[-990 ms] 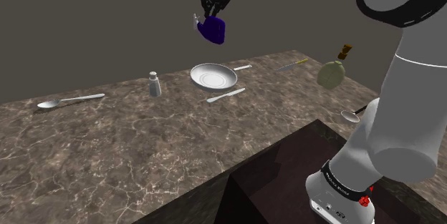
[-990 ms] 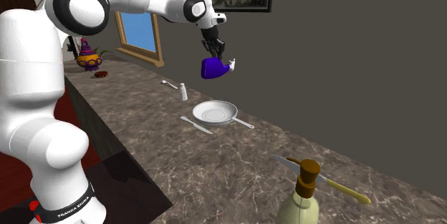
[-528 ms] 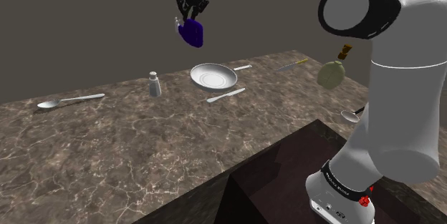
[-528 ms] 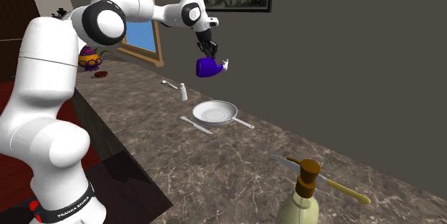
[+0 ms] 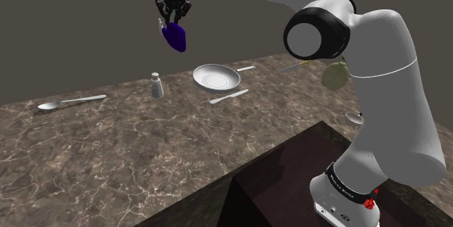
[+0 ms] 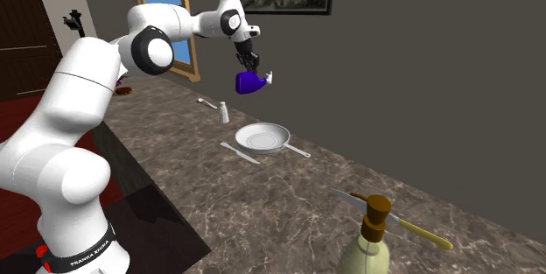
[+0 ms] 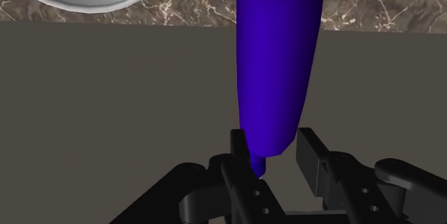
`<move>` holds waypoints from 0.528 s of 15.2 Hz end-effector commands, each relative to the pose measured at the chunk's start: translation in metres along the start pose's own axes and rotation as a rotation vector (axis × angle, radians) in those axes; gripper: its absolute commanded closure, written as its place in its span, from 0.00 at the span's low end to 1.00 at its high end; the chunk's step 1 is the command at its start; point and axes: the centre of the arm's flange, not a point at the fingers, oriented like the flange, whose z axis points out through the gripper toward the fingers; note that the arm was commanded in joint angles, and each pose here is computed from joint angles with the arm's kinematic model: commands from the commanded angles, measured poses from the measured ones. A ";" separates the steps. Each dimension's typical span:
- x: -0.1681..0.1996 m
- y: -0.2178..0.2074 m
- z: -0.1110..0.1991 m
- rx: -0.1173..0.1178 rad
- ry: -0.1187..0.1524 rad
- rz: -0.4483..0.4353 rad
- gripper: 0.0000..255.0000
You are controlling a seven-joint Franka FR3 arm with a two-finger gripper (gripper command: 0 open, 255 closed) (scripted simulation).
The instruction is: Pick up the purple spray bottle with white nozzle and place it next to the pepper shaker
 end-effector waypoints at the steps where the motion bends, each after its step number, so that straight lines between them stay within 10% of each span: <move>1: -0.002 -0.001 0.010 0.000 0.001 0.001 1.00; 8: -0.015 0.000 0.044 0.000 0.001 0.001 1.00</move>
